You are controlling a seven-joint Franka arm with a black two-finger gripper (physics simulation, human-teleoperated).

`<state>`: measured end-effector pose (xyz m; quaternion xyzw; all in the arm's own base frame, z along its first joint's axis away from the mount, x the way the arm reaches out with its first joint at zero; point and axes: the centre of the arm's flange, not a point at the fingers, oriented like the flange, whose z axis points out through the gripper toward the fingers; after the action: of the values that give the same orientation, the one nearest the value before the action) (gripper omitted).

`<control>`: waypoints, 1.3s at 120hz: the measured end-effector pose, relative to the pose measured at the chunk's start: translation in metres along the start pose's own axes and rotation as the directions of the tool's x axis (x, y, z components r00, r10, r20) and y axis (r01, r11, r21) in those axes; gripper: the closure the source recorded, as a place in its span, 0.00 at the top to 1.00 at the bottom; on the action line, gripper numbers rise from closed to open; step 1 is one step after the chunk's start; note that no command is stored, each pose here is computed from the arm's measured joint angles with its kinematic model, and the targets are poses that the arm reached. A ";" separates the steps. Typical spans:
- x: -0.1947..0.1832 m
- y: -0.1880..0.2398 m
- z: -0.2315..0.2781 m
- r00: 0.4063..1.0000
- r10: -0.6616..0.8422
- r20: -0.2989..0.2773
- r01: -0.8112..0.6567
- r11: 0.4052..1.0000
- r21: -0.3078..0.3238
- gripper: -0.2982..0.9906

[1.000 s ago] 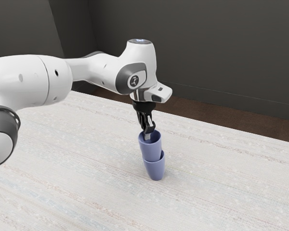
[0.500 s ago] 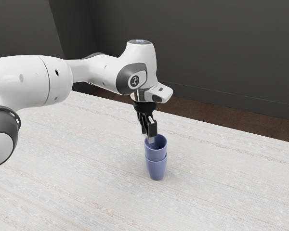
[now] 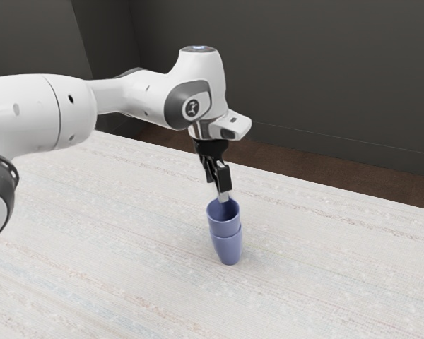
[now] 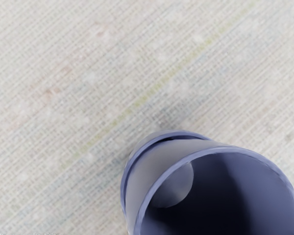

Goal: Place the left cup onto the right cup

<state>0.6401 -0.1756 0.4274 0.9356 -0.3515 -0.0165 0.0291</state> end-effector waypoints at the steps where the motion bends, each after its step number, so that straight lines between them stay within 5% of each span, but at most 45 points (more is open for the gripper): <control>1: 0.000 0.000 -0.001 1.000 0.000 -0.001 0.000 1.000 0.000 0.75; 78: -0.042 0.017 -0.102 0.996 -0.031 -0.079 0.029 0.999 -0.023 0.77; 156: -0.145 -0.048 -0.188 0.919 -0.386 -0.077 0.385 0.923 -0.023 0.77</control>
<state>0.5724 -0.0356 0.6129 0.9862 -0.1592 0.0141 0.0430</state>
